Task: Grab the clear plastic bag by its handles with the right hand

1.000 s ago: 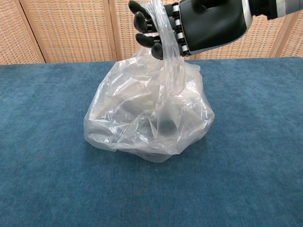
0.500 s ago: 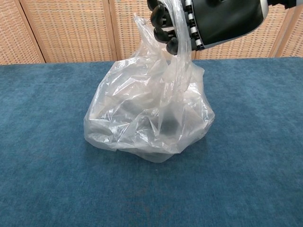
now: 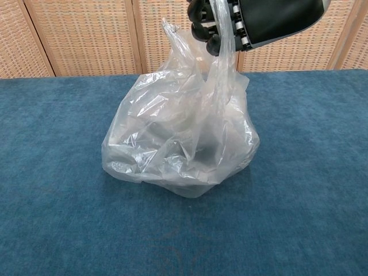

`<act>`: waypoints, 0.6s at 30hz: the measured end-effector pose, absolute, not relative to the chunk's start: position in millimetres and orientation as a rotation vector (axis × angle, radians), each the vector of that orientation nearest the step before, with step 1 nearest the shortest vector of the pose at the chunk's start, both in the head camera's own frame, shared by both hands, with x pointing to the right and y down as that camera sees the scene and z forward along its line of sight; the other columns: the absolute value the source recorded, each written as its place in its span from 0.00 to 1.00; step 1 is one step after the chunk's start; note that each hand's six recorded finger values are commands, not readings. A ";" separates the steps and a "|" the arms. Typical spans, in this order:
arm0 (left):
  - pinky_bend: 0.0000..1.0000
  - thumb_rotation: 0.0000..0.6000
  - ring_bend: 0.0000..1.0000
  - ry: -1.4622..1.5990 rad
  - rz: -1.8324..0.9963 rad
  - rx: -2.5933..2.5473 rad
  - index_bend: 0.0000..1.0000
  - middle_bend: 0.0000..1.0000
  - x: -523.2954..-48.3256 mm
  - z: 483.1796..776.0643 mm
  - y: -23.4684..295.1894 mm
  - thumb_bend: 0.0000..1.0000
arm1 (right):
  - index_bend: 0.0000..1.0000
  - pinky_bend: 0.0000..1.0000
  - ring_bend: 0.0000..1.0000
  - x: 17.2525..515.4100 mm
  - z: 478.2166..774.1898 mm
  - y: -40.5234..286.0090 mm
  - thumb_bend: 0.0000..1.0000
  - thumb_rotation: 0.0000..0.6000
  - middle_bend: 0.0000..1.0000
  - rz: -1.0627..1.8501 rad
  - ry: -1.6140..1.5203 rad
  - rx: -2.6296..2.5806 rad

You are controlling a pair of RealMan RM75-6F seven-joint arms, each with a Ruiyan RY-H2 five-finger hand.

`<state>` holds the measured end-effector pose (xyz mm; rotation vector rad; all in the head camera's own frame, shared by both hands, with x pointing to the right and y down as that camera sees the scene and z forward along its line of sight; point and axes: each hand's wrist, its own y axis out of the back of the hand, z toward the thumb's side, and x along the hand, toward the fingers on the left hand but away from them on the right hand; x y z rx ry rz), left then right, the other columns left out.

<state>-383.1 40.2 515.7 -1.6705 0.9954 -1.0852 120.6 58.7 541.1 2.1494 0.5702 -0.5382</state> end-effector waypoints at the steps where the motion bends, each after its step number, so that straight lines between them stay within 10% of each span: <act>1: 0.00 1.00 0.00 0.970 -1.064 -1.666 0.00 0.00 -378.4 517.0 34.3 0.12 | 0.50 0.54 0.48 120.8 541.3 57.8 0.00 1.00 0.60 -0.540 0.574 2.150; 18: 0.00 1.00 0.00 0.613 -0.846 -1.630 0.11 0.00 -253.3 591.6 -38.1 0.22 | 0.50 0.54 0.48 131.4 546.0 38.2 0.00 1.00 0.60 -0.524 0.645 2.144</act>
